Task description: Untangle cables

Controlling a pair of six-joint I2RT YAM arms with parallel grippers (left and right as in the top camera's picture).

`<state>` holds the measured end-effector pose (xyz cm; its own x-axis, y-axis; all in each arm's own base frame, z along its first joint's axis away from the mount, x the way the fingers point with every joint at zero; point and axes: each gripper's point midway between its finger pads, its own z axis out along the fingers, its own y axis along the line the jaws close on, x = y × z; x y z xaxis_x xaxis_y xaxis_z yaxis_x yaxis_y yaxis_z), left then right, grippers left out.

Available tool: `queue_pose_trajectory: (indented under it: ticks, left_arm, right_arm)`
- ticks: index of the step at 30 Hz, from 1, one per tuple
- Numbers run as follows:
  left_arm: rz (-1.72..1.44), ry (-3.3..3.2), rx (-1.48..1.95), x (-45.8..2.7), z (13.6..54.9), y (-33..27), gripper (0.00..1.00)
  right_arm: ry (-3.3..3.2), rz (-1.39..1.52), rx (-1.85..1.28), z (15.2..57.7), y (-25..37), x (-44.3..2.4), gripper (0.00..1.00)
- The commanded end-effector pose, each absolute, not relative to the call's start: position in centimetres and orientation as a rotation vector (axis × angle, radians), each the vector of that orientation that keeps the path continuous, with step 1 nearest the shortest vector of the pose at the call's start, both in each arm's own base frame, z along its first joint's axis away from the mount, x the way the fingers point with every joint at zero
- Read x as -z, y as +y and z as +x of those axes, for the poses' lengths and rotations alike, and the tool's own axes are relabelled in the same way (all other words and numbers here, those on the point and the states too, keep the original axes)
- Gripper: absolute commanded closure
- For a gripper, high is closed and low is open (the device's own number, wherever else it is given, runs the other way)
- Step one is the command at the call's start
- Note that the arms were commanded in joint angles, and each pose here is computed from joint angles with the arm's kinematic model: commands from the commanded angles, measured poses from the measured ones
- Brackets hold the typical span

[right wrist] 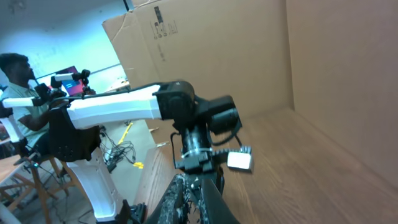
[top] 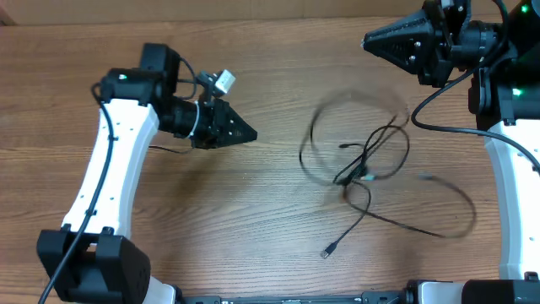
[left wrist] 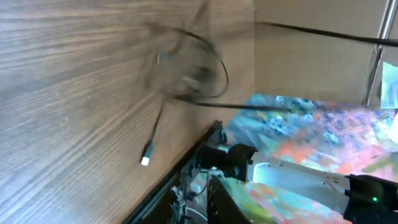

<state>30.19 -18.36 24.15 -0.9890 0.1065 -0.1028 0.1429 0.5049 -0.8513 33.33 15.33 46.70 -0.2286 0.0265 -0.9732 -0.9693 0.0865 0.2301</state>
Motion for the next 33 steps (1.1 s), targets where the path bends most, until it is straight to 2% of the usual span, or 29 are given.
queue_pose_trajectory:
  ticks: [1, 8, 11, 15, 19, 20, 22, 26, 28, 33]
  left_arm:
    - [0.342, 2.616, 1.58, -25.2, 29.8, -19.8, 0.85]
    - [0.527, 2.551, 1.562, -25.3, 29.2, -21.7, 0.83]
    - [0.548, 2.549, 1.563, -25.3, 29.0, -22.1, 0.83]
    - [0.589, 2.526, 1.552, -25.3, 28.9, -22.1, 0.83]
    - [0.614, 2.506, 1.537, -25.3, 29.2, -22.1, 0.82]
    - [0.62, 2.499, 1.527, -25.3, 29.3, -22.1, 0.82]
    - [0.631, 2.48, 1.52, -25.3, 29.6, -22.2, 0.81]
    - [0.636, 2.487, 1.485, -25.0, 29.9, -22.0, 0.8]
    - [0.635, 2.498, 1.48, -24.9, 29.8, -22.0, 0.8]
    - [0.657, 2.501, 1.487, -24.9, 29.3, -22.5, 0.79]
  right_arm:
    - [1.389, -1.013, -1.285, 33.4, 15.4, -47.1, 0.94]
    - [1.48, -0.886, -1.271, 36.2, 15.1, -45.0, 0.94]
    - [1.594, -0.736, -1.203, 38.6, 14.4, -43.1, 0.93]
    - [1.891, -0.54, -0.853, 42.1, 11.4, -36.2, 0.94]
    - [2.195, -0.488, -0.378, 42.7, 6.7, -29.3, 0.95]
    - [2.243, -0.478, -0.289, 42.5, 5.6, -28.4, 0.9]
    - [2.289, -0.441, -0.19, 42.5, 4.2, -27.7, 0.74]
    - [2.314, -0.355, -0.216, 42.5, 3.9, -27.5, 0.31]
    - [2.342, -0.257, -0.238, 42.7, 3.7, -27.1, 0.27]
    - [2.438, 0.039, -0.3, 42.6, 3.1, -24.6, 0.26]
